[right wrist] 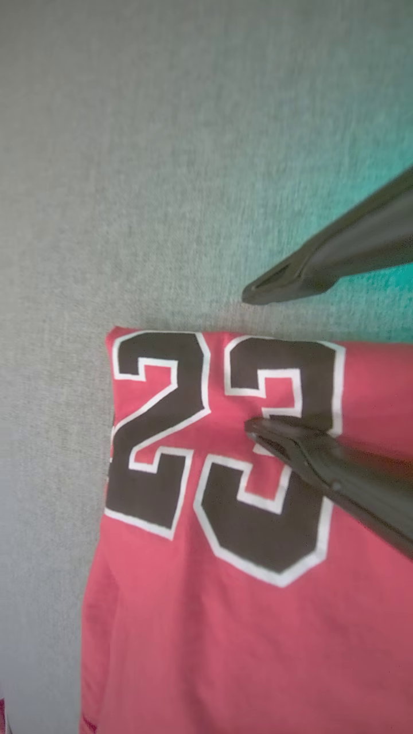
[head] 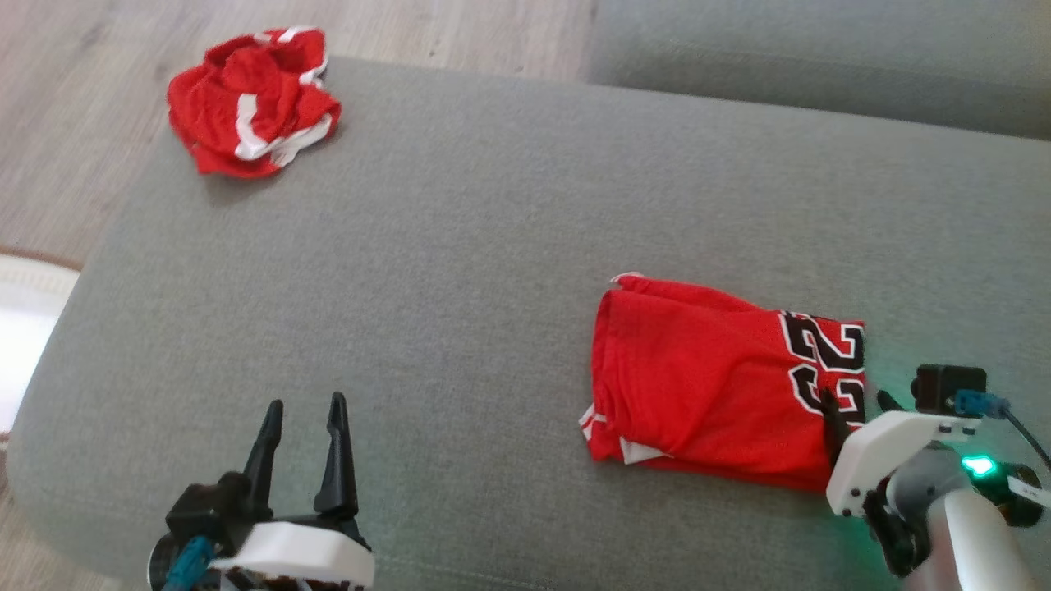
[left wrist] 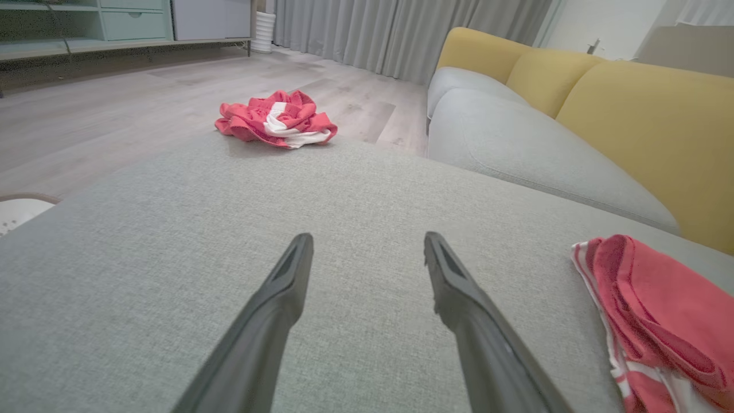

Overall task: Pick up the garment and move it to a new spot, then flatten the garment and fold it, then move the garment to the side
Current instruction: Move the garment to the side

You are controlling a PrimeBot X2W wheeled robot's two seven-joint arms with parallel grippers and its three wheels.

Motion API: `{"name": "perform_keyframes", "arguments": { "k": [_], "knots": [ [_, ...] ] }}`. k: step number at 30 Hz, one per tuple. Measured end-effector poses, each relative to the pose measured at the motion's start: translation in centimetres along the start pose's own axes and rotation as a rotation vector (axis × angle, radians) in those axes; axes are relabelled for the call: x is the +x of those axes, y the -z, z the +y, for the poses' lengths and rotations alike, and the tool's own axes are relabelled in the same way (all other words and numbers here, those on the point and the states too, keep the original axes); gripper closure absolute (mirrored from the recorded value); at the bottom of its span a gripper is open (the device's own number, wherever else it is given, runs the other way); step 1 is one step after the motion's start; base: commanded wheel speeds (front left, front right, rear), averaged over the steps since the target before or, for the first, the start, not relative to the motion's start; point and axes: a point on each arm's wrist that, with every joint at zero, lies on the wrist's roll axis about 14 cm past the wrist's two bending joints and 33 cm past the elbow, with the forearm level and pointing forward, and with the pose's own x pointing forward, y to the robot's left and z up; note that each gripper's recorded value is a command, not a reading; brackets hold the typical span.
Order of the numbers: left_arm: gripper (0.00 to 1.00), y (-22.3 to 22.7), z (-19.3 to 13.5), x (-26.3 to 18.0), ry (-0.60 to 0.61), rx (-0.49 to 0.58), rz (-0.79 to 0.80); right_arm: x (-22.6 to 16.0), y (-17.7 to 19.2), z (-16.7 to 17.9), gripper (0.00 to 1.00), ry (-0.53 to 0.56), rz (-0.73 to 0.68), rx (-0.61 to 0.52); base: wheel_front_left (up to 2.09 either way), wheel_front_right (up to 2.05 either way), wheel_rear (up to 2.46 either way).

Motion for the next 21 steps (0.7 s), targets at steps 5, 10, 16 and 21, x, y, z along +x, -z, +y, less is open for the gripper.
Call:
{"name": "perform_keyframes", "arguments": {
  "k": [5, 10, 16, 21],
  "knots": [
    [0.0, 0.3, 0.8, 0.2, -0.037, -0.002, 0.008, 1.5, 0.3, 1.3, 0.63, -0.042, 0.037, 0.005, 0.0, 0.0, 0.0],
    [0.0, 0.4, 0.0, 1.2, -0.005, 0.014, 0.011, 2.1, -0.7, 1.0, 1.0, -0.035, 0.018, 0.017, 0.0, 0.0, 0.0],
    [0.0, 0.6, -3.0, 3.3, 0.092, 0.016, 0.018, 2.0, -4.3, -3.0, 1.0, 0.049, -0.089, 0.039, 0.0, 0.0, 0.0],
    [0.0, 0.1, -6.7, 6.2, 0.208, 0.029, 0.004, 0.1, -7.1, -9.6, 1.0, 0.192, -0.164, 0.017, 0.0, 0.0, 0.0]
  ]
}}
